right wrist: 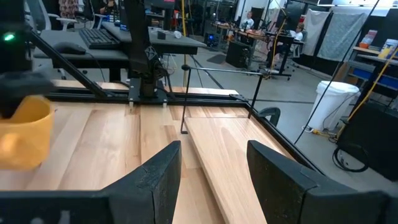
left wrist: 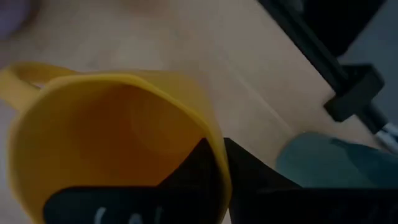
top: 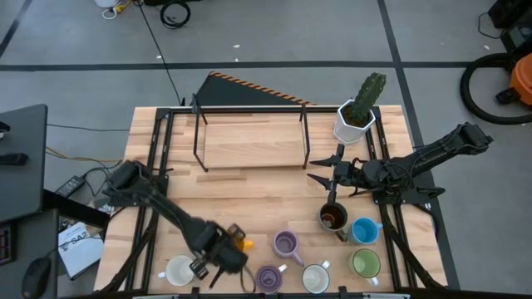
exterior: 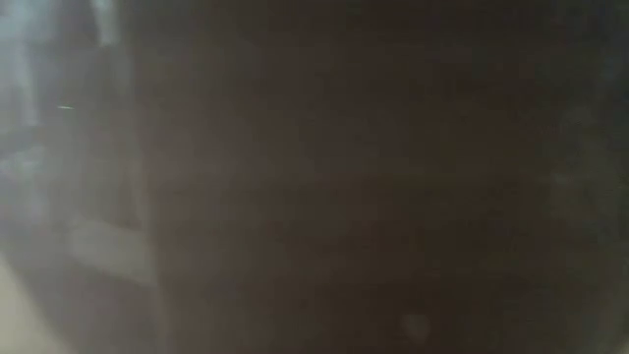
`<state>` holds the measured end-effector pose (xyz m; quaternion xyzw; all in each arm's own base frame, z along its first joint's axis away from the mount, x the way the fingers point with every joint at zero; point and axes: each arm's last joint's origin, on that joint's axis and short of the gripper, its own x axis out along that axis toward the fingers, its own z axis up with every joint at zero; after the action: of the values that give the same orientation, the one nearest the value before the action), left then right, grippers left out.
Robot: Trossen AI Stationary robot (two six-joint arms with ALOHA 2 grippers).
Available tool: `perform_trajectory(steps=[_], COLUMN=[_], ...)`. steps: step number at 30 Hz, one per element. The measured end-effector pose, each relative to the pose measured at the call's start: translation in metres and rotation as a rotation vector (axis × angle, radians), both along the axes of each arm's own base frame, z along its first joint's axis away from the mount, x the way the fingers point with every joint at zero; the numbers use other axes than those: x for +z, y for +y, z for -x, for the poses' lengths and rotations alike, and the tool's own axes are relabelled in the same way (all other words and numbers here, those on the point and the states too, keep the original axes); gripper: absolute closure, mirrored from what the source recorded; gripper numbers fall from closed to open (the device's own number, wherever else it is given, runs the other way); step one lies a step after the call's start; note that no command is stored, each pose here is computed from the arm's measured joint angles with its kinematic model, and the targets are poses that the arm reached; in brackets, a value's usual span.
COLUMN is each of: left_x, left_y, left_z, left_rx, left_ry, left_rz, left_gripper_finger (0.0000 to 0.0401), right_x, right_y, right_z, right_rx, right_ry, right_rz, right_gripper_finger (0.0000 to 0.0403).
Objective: Place coffee mugs
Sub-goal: Put the yellow mug on the shelf
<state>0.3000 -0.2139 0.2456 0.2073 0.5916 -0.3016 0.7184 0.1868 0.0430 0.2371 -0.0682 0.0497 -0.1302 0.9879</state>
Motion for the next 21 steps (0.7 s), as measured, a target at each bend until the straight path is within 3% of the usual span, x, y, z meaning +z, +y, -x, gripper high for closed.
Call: perform_trajectory(steps=[10, 14, 21], left_x=[0.064, 0.086, 0.098], left_y=[0.066, 0.099, 0.163], left_z=[0.007, 0.02, 0.029], left_rx=[0.419, 0.565, 0.85], left_ry=[-0.089, -0.149, -0.103], left_rz=[0.099, 0.026, -0.091], left_gripper_finger=[0.0376, 0.0376, 0.0376], right_x=[-0.001, -0.001, -0.001], right_y=[0.0, 0.0, 0.0], right_z=[0.0, 0.0, 0.0], right_rx=[-0.001, 0.0, -0.001], right_ry=[0.009, 0.014, 0.014], right_rz=[0.004, 0.008, 0.01], right_gripper_finger=[0.0213, 0.0213, 0.0213])
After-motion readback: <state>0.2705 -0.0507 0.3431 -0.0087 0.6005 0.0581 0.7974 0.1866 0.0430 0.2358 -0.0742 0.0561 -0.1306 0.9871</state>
